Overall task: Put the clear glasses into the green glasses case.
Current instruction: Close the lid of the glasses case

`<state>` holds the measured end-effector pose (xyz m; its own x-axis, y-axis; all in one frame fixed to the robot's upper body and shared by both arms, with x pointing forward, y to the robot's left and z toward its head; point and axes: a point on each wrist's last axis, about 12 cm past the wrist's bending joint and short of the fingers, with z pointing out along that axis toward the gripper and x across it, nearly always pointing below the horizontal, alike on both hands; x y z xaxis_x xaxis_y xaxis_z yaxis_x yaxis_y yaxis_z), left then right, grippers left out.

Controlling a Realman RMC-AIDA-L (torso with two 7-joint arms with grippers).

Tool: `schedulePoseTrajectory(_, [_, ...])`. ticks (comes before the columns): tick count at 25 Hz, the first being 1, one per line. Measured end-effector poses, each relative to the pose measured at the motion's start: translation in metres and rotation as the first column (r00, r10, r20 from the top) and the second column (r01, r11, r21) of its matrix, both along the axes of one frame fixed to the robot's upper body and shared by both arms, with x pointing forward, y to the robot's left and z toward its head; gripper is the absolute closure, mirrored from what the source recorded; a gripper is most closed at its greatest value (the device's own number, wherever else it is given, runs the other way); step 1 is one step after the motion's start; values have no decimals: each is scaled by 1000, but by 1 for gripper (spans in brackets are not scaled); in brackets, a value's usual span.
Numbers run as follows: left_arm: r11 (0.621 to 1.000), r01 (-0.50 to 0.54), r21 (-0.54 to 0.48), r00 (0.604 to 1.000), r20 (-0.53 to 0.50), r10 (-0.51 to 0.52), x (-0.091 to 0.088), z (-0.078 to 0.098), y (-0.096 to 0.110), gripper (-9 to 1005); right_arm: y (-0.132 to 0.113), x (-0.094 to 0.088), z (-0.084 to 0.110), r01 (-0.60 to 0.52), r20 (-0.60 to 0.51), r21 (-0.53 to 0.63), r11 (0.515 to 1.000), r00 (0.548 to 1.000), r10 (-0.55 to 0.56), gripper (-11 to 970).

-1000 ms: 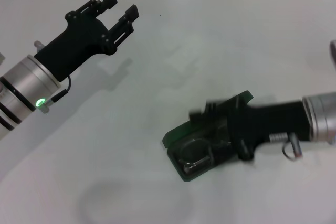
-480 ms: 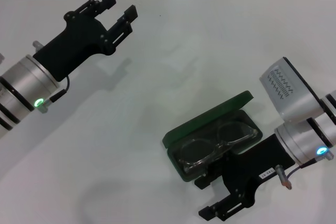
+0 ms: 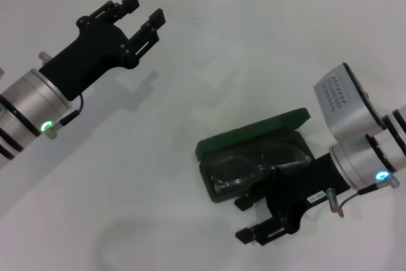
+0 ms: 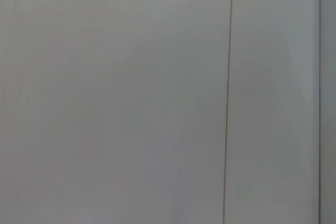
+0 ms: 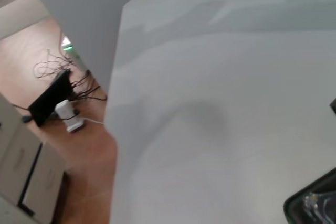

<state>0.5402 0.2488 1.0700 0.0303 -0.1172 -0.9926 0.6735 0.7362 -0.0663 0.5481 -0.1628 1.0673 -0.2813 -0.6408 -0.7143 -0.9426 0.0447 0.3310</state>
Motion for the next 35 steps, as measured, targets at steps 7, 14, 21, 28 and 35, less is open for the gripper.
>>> schedulePoseTrajectory(7, [1000, -2, 0, 1000, -3, 2, 0, -1, -1, 417, -3, 6, -1, 73, 65, 19, 997, 995, -74, 282])
schedulePoseTrajectory(14, [1000, -22, 16, 1000, 14, 22, -2, -5, -2, 416, -11, 5, 8, 86, 128, 110, 990, 987, -100, 282])
schedulePoseTrajectory(21, [997, -76, -14, 994, 82, 77, -9, -9, 1, 421, -45, -2, 25, 106, 174, 327, 939, 970, -170, 283])
schedulePoseTrajectory(28, [986, -163, -43, 959, 229, 169, -27, -14, 6, 420, -91, -6, 24, 267, 233, 463, 845, 884, -406, 283])
schedulePoseTrajectory(35, [952, -299, -58, 939, 158, 305, -18, -21, 18, 417, -117, -15, 19, 340, 304, 723, 602, 626, -718, 283])
